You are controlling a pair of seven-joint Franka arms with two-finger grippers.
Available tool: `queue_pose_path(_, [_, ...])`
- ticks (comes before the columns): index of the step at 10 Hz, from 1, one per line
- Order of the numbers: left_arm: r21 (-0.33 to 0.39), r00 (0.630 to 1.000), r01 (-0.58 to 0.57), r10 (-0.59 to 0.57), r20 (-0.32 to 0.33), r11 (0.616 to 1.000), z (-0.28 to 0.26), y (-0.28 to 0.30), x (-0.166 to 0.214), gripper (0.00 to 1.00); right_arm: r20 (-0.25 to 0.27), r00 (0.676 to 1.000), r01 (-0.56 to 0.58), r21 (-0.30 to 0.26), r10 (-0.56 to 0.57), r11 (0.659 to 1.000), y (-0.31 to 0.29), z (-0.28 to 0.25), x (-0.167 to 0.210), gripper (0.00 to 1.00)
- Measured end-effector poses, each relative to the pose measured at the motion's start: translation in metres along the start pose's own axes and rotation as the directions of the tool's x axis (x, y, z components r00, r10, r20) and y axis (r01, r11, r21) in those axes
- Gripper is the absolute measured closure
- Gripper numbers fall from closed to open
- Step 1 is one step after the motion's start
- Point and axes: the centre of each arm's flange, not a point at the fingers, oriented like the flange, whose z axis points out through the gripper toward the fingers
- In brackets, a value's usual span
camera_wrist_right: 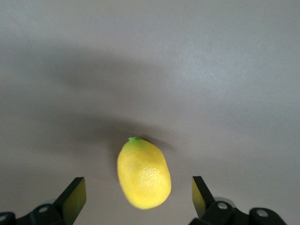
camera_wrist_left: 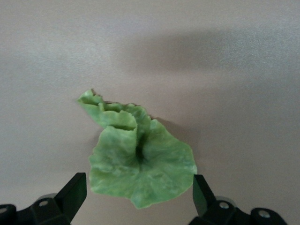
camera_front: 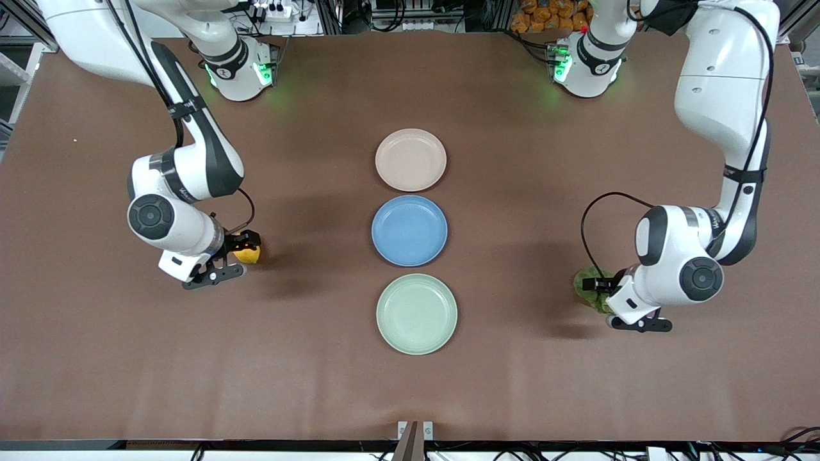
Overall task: Place lemon and lettuce in plates
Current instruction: 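Grasp the lemon with the right gripper while the left gripper grasps the lettuce, then carry the lemon to the beige plate while the left gripper carries the lettuce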
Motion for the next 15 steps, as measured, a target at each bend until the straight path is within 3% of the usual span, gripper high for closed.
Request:
queue_pose_path(6, [0.011, 1.000, 0.001, -0.001, -0.018, 1.000, 0.026, -0.006, 0.005, 0.00, 0.060, 0.998, 0.028, 0.021, -0.029, 0.999, 0.005, 0.047, -0.019, 0.00])
queue_pose_path(9, [0.037, 1.000, -0.013, 0.014, -0.017, 0.999, 0.036, -0.011, 0.006, 0.08, 0.081, 0.997, 0.018, 0.035, -0.021, 0.999, 0.007, 0.064, -0.021, 0.00])
queue_pose_path(10, [0.042, 1.000, -0.018, 0.019, -0.025, 0.999, 0.037, -0.011, 0.007, 0.25, 0.086, 0.996, 0.009, 0.040, -0.012, 0.999, 0.013, 0.070, -0.022, 0.00])
queue_pose_path(11, [0.040, 0.999, -0.022, 0.023, -0.030, 0.999, 0.036, -0.008, 0.008, 0.37, 0.087, 0.996, 0.009, 0.042, -0.013, 0.999, 0.018, 0.072, -0.023, 0.14])
queue_pose_path(12, [0.038, 0.999, -0.030, 0.031, -0.031, 0.999, 0.034, -0.002, 0.008, 0.56, 0.085, 0.996, 0.015, 0.044, -0.018, 0.999, 0.021, 0.071, -0.023, 0.32])
queue_pose_path(15, [0.040, 0.998, -0.033, 0.035, -0.052, 0.999, 0.027, 0.000, 0.012, 0.96, 0.077, 0.996, 0.030, 0.050, -0.034, 0.998, 0.019, 0.067, -0.020, 0.33])
